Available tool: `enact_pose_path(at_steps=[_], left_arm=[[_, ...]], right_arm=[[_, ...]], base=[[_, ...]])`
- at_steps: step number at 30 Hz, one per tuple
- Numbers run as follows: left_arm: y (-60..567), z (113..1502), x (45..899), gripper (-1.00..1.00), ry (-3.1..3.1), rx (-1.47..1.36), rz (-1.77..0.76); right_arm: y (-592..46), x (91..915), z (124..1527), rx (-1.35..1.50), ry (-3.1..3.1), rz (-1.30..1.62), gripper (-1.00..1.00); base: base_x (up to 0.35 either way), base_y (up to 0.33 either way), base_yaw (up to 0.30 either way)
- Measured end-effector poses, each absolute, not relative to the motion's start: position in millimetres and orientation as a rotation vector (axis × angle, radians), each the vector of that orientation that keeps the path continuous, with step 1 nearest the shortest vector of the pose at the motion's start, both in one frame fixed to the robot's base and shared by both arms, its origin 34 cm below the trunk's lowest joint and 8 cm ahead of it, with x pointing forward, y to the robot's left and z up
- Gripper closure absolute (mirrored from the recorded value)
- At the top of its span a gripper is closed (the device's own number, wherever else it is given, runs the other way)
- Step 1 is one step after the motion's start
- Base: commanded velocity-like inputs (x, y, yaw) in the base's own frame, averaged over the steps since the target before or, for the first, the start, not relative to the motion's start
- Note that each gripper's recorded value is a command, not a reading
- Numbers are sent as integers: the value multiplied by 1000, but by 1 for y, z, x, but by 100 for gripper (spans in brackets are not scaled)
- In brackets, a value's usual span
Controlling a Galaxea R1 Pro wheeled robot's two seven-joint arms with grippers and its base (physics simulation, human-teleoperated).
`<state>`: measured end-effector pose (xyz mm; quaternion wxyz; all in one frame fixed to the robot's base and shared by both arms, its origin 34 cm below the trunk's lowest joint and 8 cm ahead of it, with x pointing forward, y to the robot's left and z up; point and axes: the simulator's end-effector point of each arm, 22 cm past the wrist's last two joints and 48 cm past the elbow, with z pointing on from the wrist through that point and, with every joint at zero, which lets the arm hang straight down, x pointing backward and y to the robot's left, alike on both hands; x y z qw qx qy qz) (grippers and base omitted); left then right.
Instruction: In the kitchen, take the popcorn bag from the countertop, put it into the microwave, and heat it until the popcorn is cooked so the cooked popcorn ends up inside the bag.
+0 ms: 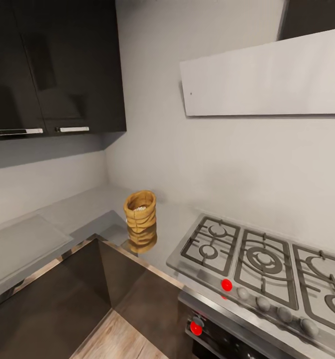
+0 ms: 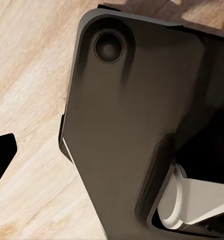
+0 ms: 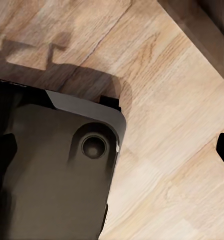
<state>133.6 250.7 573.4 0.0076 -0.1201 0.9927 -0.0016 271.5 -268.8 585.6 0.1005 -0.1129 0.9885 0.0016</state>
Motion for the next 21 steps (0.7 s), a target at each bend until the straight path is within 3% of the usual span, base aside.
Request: enact_pose_path(at_steps=[5, 21], left_arm=[[251, 573, 135, -100, 3098, -378, -4], [252, 573, 137, -100, 3090, -377, -2]], right_arm=[[-288, 278, 587, -268, 2901, -54, -100], [-288, 281, 588, -271, 2882, -58, -100]], base=[[-70, 0, 0], [-307, 0, 0]])
